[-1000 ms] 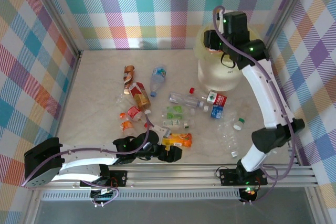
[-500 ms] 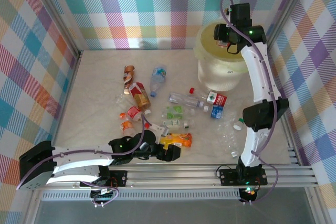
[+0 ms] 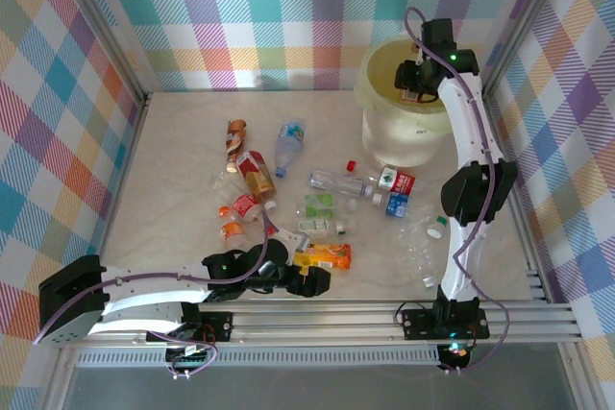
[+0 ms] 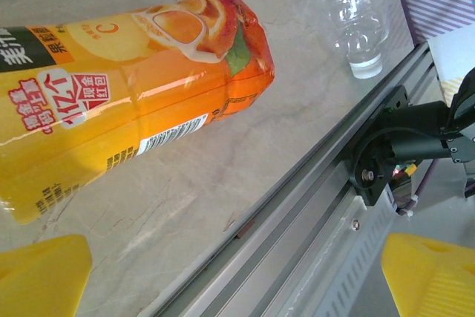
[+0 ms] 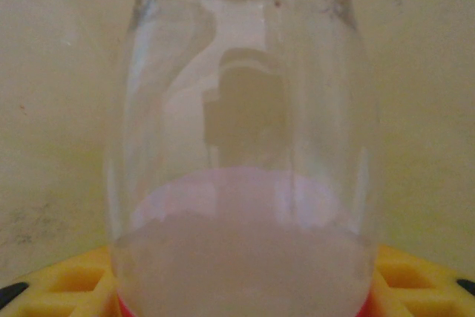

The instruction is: Put the plastic bottles in the bin

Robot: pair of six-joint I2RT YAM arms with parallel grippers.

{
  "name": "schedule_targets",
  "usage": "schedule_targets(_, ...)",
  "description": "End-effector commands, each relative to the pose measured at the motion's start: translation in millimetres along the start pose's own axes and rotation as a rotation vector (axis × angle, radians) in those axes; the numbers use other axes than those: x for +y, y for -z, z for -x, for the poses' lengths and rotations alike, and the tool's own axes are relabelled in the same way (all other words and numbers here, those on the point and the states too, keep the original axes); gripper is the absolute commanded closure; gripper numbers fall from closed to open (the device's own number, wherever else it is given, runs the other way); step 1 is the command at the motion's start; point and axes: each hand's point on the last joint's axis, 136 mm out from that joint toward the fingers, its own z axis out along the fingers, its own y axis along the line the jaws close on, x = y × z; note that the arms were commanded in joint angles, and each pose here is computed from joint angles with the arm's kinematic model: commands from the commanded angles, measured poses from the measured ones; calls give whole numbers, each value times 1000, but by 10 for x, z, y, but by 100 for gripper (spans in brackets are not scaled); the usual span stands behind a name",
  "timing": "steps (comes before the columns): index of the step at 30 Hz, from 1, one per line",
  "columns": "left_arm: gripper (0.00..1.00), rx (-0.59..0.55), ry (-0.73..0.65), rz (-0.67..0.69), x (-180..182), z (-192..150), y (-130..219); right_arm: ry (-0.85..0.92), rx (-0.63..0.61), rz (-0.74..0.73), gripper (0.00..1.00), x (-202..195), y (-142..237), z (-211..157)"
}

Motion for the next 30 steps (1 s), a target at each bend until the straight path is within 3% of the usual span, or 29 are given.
schedule_targets(1, 0, 2, -25, -5, -88, 23, -11, -20, -7, 32, 49, 49, 26, 62)
schedule_targets(12, 0, -10, -31, 0, -111, 54, -35, -13, 35, 34, 45, 43, -45, -39)
schedule_targets(20, 0, -41, -35, 13, -160, 162, -43, -22, 33, 64, 27, 92, 46, -34)
schedule_targets(30, 0, -66, -38, 38, -170, 226, 44, -10, -33, 69, 19, 93, 384, 97)
